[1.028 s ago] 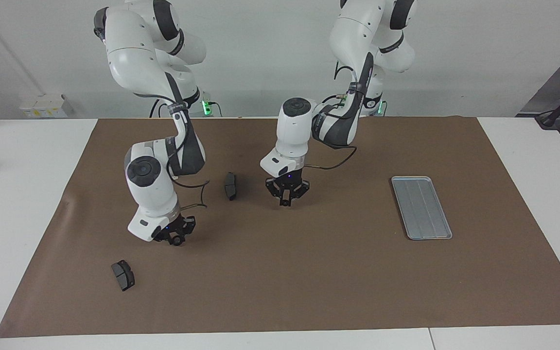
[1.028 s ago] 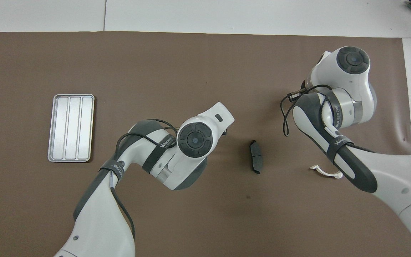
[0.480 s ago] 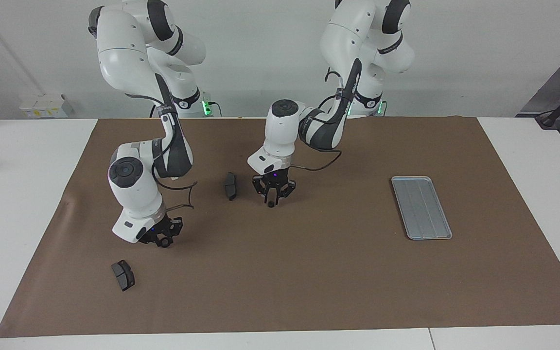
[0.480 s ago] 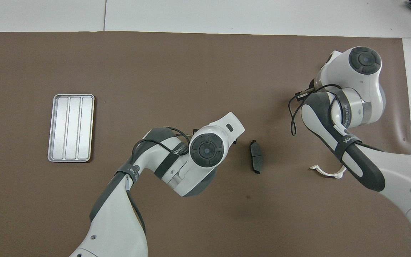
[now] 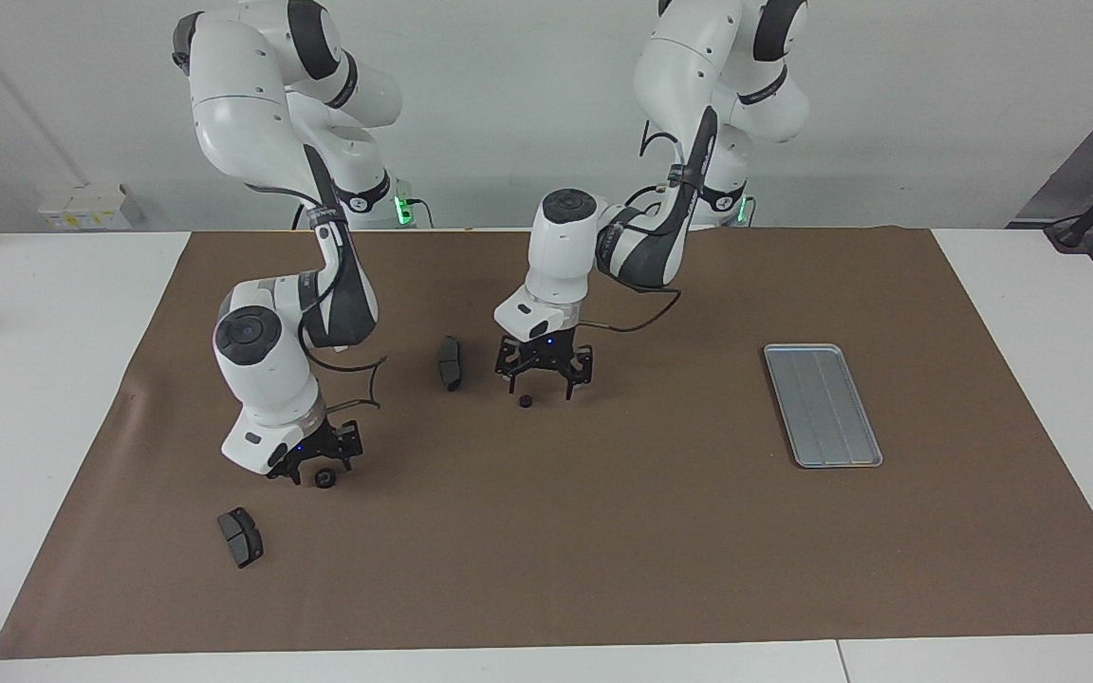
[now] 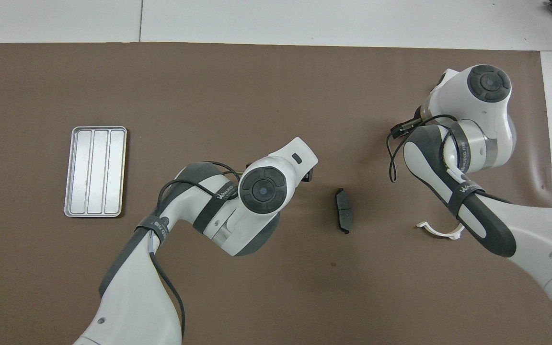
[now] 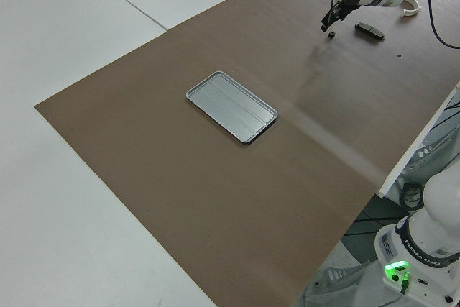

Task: Place bearing gear from tray to pile

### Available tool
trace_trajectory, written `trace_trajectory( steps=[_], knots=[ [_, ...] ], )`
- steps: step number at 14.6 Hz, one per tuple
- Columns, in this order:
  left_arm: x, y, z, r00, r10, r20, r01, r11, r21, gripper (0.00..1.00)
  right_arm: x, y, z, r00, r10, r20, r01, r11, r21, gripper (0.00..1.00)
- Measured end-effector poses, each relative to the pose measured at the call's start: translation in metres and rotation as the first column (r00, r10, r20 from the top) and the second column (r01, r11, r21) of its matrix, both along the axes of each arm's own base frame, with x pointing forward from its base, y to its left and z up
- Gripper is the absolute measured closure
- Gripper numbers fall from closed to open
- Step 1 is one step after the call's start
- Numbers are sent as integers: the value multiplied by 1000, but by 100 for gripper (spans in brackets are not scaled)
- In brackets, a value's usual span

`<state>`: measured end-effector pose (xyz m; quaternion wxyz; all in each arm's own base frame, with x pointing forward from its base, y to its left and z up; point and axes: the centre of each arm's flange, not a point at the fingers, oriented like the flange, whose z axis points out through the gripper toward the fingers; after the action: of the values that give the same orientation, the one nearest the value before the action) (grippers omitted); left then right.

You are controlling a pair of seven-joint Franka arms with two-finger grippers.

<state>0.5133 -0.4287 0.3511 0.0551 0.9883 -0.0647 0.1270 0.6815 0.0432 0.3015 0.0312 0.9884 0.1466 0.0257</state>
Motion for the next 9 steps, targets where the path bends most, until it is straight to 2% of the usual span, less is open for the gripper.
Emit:
trace_trajectory(
  steps=[4, 7, 9],
  knots=[
    [13, 86, 56, 999, 27, -39, -25, 998, 49, 0, -3, 40, 6, 999, -50, 13, 50, 999, 21, 23],
    [12, 150, 86, 994, 31, -101, -21, 995, 100, 0, -12, 111, 14, 993, -111, 30, 110, 993, 42, 27],
    [19, 192, 107, 993, 14, -116, 0, 993, 118, 0, -24, 166, 21, 986, -162, 41, 159, 985, 59, 28]
  ],
)
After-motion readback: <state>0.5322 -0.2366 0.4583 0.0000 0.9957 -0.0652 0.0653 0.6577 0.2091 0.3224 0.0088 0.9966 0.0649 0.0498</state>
